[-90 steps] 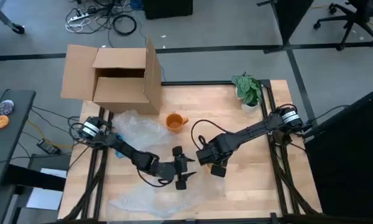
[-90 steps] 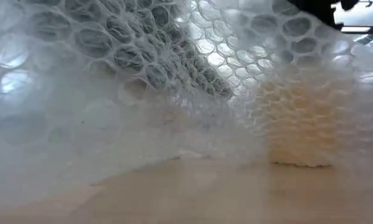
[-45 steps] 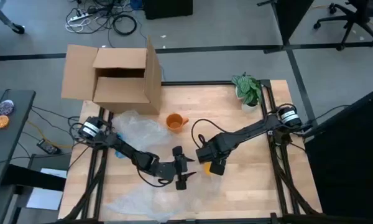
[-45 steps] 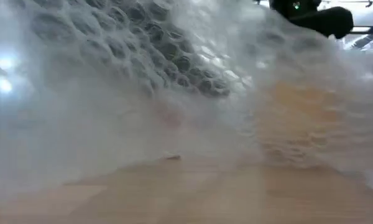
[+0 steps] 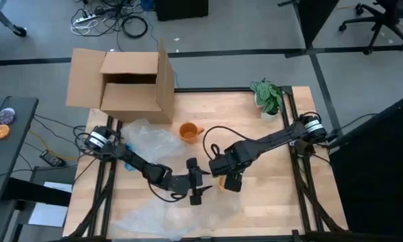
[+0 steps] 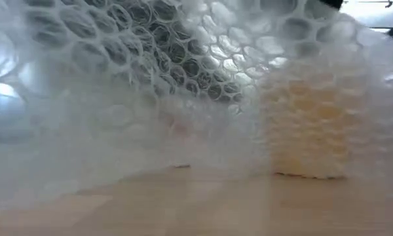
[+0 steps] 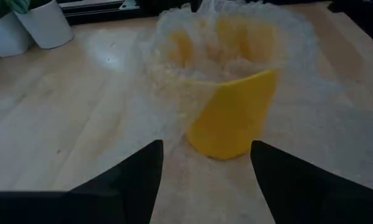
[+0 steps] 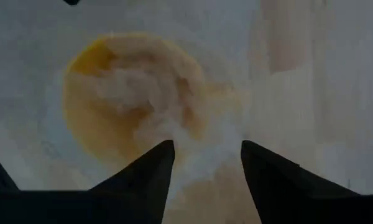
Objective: Wrap mug
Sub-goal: Wrap the yellow mug using the transparent bubble wrap
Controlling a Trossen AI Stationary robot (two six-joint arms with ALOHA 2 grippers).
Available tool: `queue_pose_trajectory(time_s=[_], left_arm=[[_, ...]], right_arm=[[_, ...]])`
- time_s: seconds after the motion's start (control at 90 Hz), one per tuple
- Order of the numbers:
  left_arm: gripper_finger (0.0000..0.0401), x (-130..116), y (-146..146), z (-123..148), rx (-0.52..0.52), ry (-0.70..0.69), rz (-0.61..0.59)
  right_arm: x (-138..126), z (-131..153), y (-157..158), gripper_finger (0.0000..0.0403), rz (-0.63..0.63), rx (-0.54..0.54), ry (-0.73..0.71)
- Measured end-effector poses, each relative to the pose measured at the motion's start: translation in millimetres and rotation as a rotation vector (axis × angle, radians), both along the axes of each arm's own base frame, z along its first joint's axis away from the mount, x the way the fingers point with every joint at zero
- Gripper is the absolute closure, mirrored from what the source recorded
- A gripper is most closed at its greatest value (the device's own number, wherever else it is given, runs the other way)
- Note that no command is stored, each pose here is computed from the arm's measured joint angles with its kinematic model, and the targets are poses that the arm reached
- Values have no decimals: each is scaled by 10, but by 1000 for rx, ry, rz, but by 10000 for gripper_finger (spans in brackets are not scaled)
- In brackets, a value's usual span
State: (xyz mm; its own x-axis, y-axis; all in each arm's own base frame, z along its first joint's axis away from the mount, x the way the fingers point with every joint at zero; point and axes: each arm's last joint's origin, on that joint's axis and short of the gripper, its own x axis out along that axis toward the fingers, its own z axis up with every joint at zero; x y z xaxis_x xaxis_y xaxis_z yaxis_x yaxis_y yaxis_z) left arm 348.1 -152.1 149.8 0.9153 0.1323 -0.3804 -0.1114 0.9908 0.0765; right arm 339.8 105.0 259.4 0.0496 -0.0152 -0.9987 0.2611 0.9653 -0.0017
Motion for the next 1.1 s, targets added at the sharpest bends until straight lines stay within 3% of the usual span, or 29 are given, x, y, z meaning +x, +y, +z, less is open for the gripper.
queue_pose_trajectory(time_s=[0.233, 0.467, 0.656, 0.878, 1.011, 1.1], left_arm=[[172, 0, 0, 0, 0, 0, 0], [172, 0, 0, 0, 1, 1, 0], [172, 0, 0, 0, 5, 1, -2], [172, -4, 2, -10, 11, 11, -2], [172, -54, -13, 11, 32, 53, -11], [172, -131, -47, 93, 27, 79, -19]], right_arm=[[26, -351, -67, 171, 22, 78, 10], [19, -639, -74, 178, 32, 145, -27], [55, -712, -3, 233, 68, 151, -112], [48, -721, 86, 376, 108, 89, -154], [1, -695, 187, 385, 134, -27, -190], [-60, -631, 288, 385, 156, -181, -251]])
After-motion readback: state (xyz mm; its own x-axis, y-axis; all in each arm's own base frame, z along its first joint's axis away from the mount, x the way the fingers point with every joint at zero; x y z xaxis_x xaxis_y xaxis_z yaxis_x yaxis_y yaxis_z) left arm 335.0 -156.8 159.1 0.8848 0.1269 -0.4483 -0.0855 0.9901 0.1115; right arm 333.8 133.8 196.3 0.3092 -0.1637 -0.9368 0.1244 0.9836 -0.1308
